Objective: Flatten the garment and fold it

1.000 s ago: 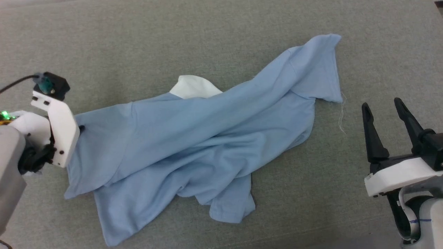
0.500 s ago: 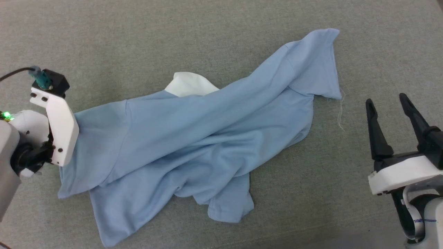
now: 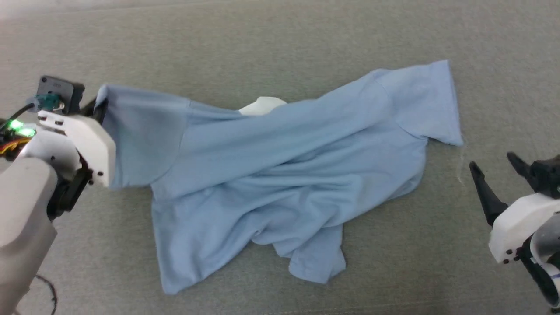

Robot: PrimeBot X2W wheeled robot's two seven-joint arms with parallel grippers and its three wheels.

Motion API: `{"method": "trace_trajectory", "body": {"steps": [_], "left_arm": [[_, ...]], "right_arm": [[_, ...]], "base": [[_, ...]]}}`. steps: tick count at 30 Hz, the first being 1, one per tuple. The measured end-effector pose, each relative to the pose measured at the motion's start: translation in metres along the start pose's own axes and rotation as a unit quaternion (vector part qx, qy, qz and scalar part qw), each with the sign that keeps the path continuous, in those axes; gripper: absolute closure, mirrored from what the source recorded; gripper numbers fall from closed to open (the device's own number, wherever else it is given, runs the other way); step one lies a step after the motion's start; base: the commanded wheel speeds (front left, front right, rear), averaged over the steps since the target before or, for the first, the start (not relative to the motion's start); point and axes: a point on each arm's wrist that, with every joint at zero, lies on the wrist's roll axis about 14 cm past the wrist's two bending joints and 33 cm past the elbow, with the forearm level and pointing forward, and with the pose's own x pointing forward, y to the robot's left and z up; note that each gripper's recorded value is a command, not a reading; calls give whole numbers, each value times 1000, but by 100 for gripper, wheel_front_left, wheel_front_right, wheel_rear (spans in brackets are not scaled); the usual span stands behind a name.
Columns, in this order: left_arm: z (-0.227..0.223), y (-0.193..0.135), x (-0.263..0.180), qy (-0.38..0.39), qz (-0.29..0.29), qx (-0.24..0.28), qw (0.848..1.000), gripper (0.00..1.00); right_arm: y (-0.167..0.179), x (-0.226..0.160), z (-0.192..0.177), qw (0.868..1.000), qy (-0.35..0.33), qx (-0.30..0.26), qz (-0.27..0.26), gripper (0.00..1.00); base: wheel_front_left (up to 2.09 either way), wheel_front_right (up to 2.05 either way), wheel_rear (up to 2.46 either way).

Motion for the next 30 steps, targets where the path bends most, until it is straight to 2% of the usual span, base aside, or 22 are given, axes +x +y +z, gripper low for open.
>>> {"method": "trace_trajectory", "body": {"steps": [3, 5, 11, 14, 19, 30], "left_arm": [[29, 6, -17, -71, 19, -4, 997, 100], [39, 3, -29, -99, 19, -9, 995, 100], [50, -11, -58, -144, 17, -17, 989, 100], [53, -19, -66, -159, 15, -19, 987, 100], [46, -32, -73, -164, 12, -24, 986, 100], [22, -41, -77, -138, 15, -38, 990, 100]], "right_arm": [[3, 8, -10, 997, 72, 4, 27, 0], [-3, 16, -4, 994, 103, -6, 33, 0], [-12, 61, 49, 992, 110, -44, 41, 0], [-19, 87, 54, 988, 137, -62, 33, 0], [-27, 130, 45, 979, 188, -80, 22, 0], [-1, 191, -15, 952, 271, -135, 49, 0]], "base": [[0, 0, 0], [0, 0, 0], [0, 0, 0], [0, 0, 0], [0, 0, 0], [0, 0, 0]]}}
